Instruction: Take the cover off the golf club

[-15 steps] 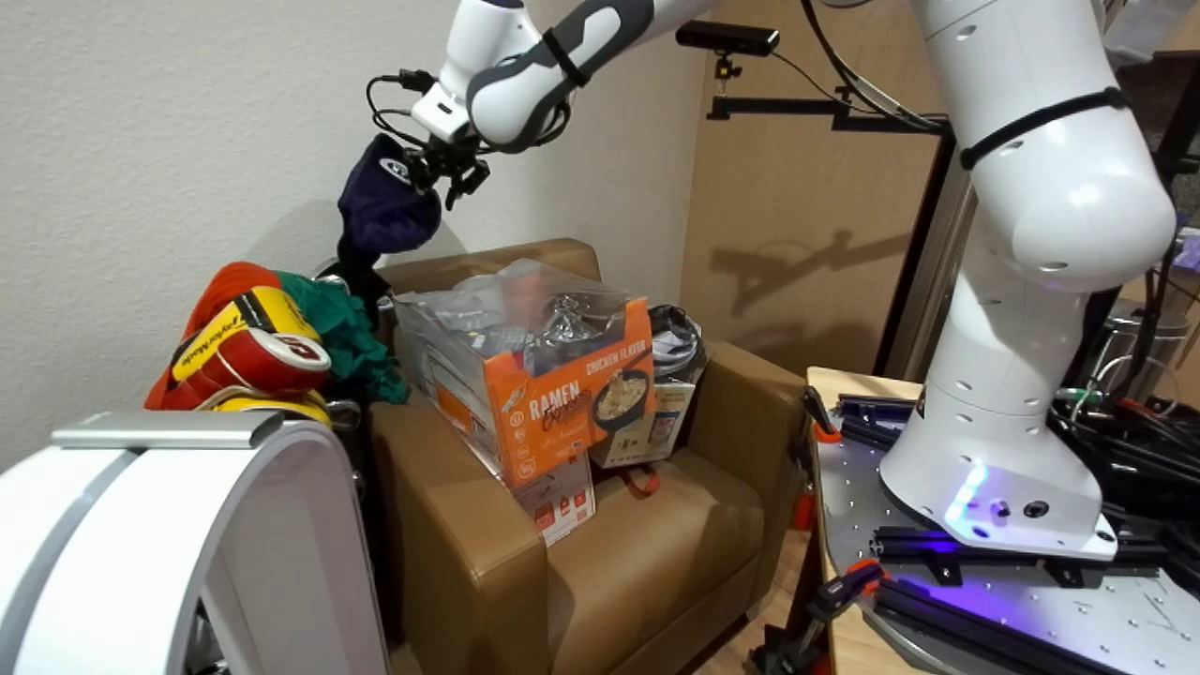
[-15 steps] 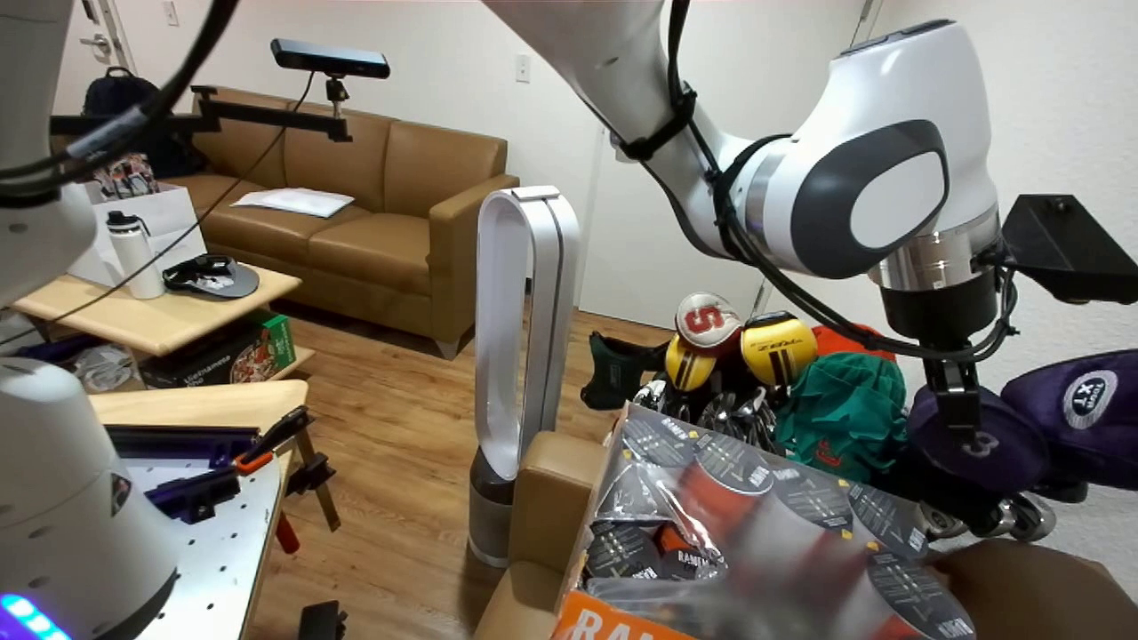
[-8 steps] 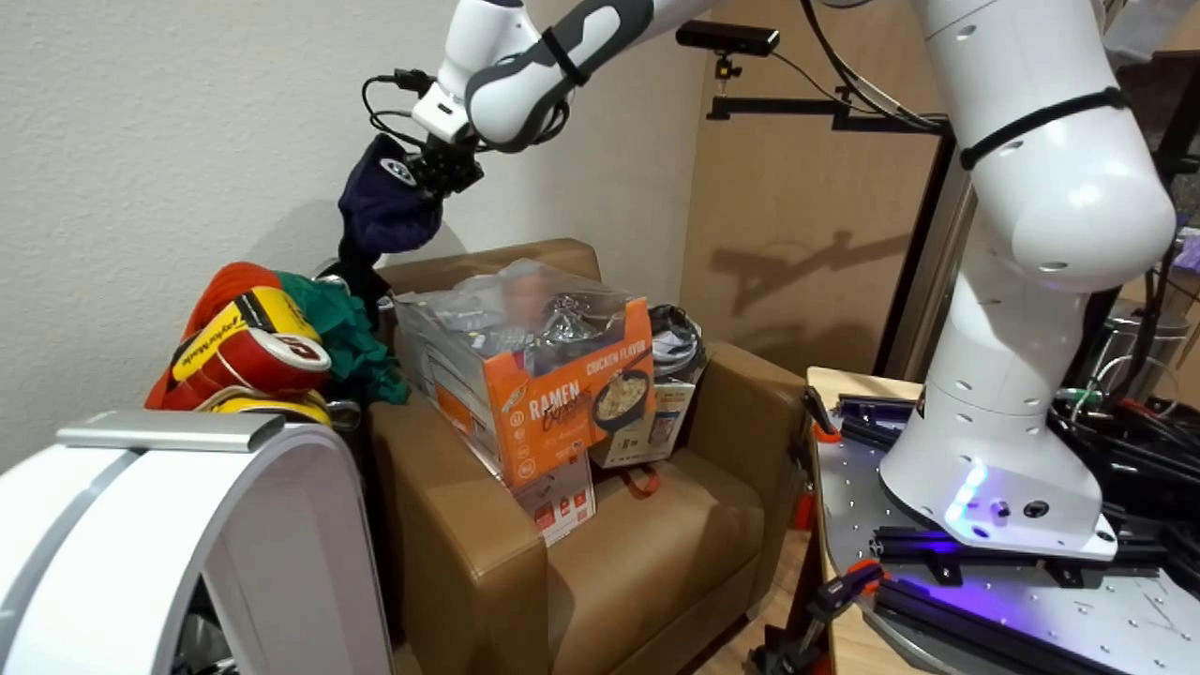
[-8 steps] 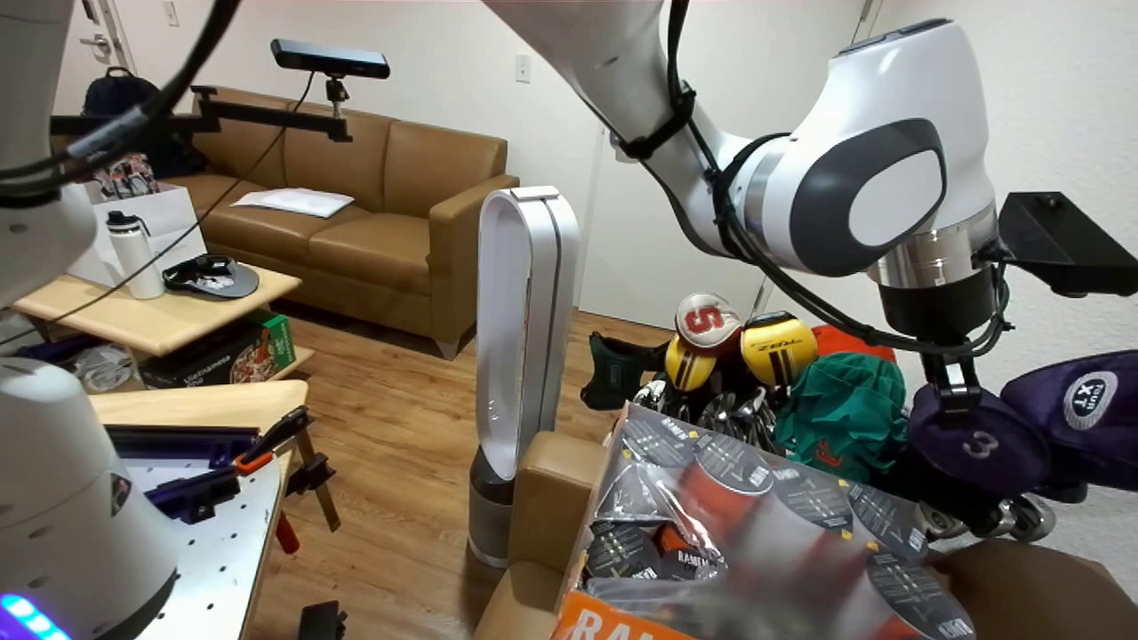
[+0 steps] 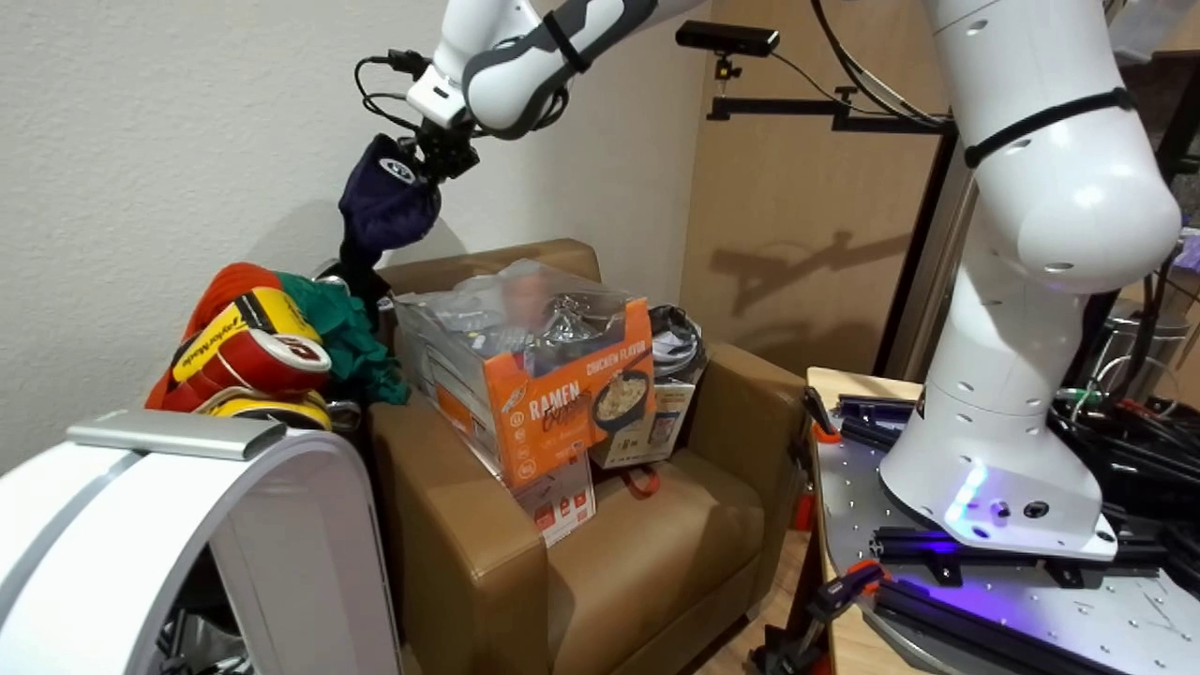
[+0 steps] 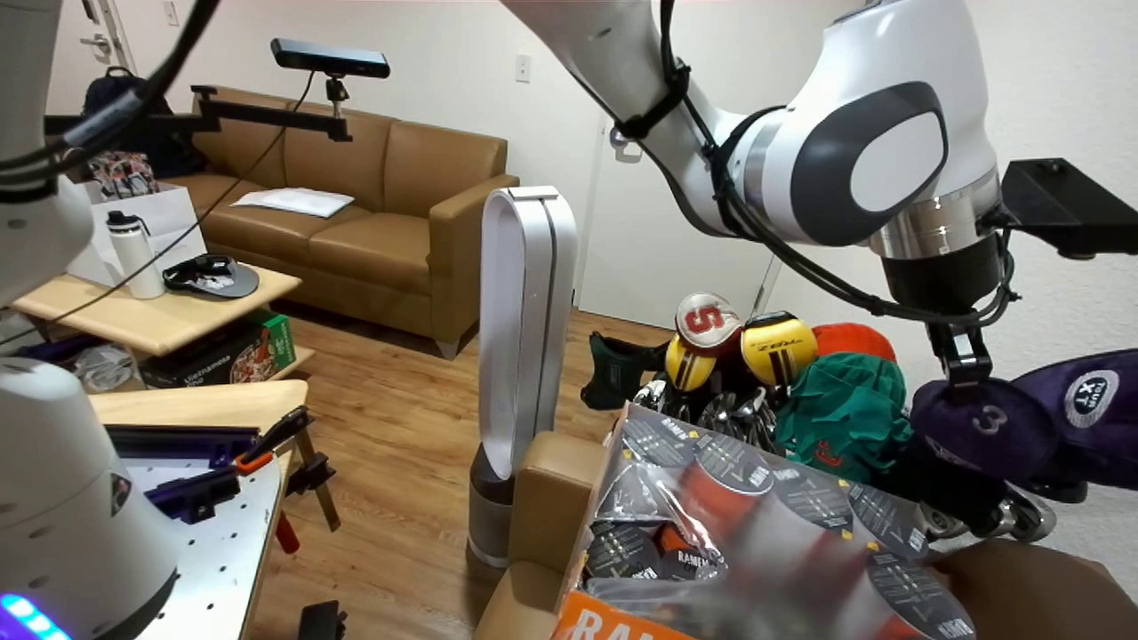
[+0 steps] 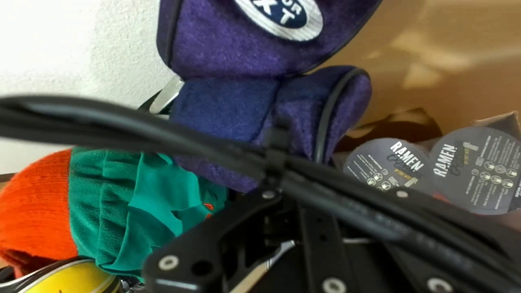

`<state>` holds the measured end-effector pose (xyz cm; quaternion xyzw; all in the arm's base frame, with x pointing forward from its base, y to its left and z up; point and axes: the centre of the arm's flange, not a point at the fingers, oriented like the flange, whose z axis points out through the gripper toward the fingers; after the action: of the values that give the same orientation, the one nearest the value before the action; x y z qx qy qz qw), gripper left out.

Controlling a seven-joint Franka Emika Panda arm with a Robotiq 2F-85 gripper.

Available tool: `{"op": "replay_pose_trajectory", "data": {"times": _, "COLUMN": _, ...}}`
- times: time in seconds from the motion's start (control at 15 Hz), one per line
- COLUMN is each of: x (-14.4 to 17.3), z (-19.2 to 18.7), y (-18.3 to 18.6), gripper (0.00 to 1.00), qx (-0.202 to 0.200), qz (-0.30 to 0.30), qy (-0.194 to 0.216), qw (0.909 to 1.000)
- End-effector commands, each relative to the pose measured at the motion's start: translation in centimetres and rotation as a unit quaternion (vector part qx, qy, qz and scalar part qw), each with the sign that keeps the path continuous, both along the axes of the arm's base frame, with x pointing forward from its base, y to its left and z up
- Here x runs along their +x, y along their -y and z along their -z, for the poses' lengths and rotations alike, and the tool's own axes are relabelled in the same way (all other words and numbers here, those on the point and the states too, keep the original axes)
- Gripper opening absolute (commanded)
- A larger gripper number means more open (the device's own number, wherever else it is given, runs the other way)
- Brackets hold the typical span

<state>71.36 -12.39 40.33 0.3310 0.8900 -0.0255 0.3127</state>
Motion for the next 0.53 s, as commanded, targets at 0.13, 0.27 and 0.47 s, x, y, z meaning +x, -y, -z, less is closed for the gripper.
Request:
{"op": "replay_pose_trajectory", "data": {"times": 0.13, "x": -3.2, "z": -2.3, "y": -2.1, "gripper": 0.06, "qx": -0.019, "qz": 0.015, "qy": 0.026, "qw": 0.9994}}
{"op": "replay_pose_trajectory", "data": {"times": 0.27, "x": -4.2, "z": -2.3, "y": -2.8, "gripper": 0.06, "qx": -0.024, "qz": 0.026, "qy": 0.039, "qw": 0.9986}}
{"op": "replay_pose_trajectory", "data": {"times": 0.47, "x": -5.8, "z": -2.7, "y": -3.3, "gripper": 0.06, "qx": -0.028, "qz": 0.055, "qy": 0.069, "qw": 0.9957}}
